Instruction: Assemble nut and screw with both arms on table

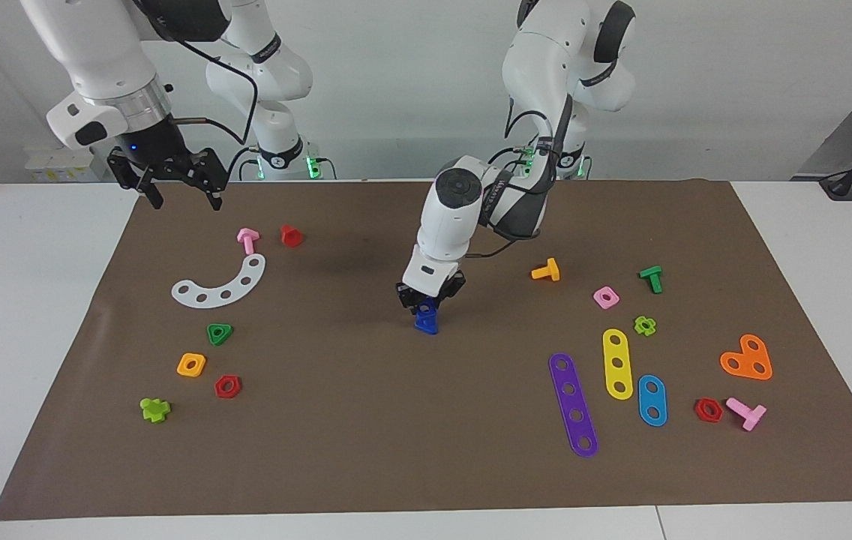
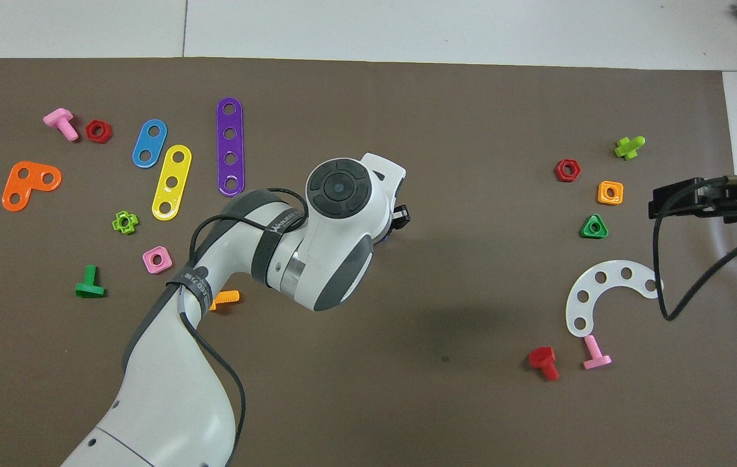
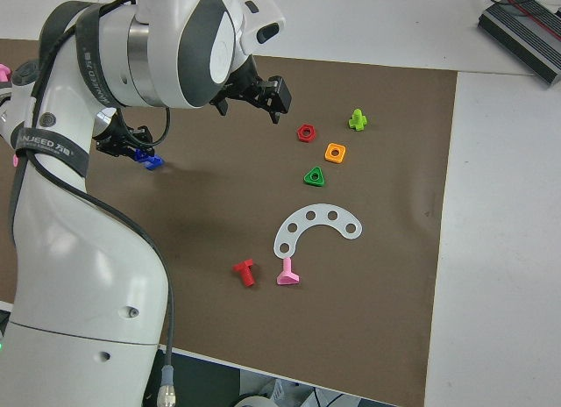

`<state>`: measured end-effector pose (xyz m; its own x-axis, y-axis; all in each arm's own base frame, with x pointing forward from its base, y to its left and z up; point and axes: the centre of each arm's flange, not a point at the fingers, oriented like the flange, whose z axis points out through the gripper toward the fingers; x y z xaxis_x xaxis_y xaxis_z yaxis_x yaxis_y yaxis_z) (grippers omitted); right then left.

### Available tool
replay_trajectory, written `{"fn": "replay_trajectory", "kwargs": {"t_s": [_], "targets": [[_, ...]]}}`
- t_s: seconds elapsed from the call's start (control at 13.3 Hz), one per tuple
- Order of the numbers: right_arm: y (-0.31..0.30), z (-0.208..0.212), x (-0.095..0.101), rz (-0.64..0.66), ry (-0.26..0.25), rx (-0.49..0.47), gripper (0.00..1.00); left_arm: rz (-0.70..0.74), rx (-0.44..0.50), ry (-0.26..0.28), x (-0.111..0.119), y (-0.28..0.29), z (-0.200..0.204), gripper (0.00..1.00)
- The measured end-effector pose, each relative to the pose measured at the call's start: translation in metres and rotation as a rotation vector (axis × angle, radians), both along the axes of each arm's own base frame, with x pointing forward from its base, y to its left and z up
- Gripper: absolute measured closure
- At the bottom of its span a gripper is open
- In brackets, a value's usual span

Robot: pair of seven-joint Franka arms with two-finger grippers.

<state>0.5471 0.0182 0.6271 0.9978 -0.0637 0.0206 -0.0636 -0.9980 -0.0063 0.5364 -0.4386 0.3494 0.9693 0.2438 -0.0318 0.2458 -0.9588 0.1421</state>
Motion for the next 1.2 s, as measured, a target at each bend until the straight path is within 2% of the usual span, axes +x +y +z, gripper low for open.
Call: {"fn": "replay_trajectory", "kwargs": {"t_s": [0.3, 0.68, 0.75, 0.83, 1.05, 1.2], "targets": [[0.004, -0.006, -0.001, 0.007, 0.013, -0.001, 0.0, -0.003, 0.034, 0.042, -0.01, 0.005, -0.025, 0.54], [0.003, -0.008, -0.001, 0.006, 0.017, -0.001, 0.0, -0.002, 0.038, 0.045, -0.011, 0.007, -0.028, 0.54], [0.002, -0.008, -0.001, 0.004, 0.017, -0.001, 0.0, -0.002, 0.037, 0.043, -0.01, 0.007, -0.028, 0.49], [0.001, -0.008, -0.001, 0.002, 0.017, -0.001, 0.0, -0.006, 0.039, 0.037, -0.01, 0.007, -0.027, 0.39], [0.0, -0.008, -0.001, 0.0, 0.017, -0.001, 0.0, -0.004, 0.037, 0.018, -0.004, 0.009, -0.021, 0.01], [0.0, -0.008, -0.001, 0.0, 0.017, -0.001, 0.0, 0.021, 0.04, 0.014, 0.013, 0.021, -0.003, 0.0]]}}
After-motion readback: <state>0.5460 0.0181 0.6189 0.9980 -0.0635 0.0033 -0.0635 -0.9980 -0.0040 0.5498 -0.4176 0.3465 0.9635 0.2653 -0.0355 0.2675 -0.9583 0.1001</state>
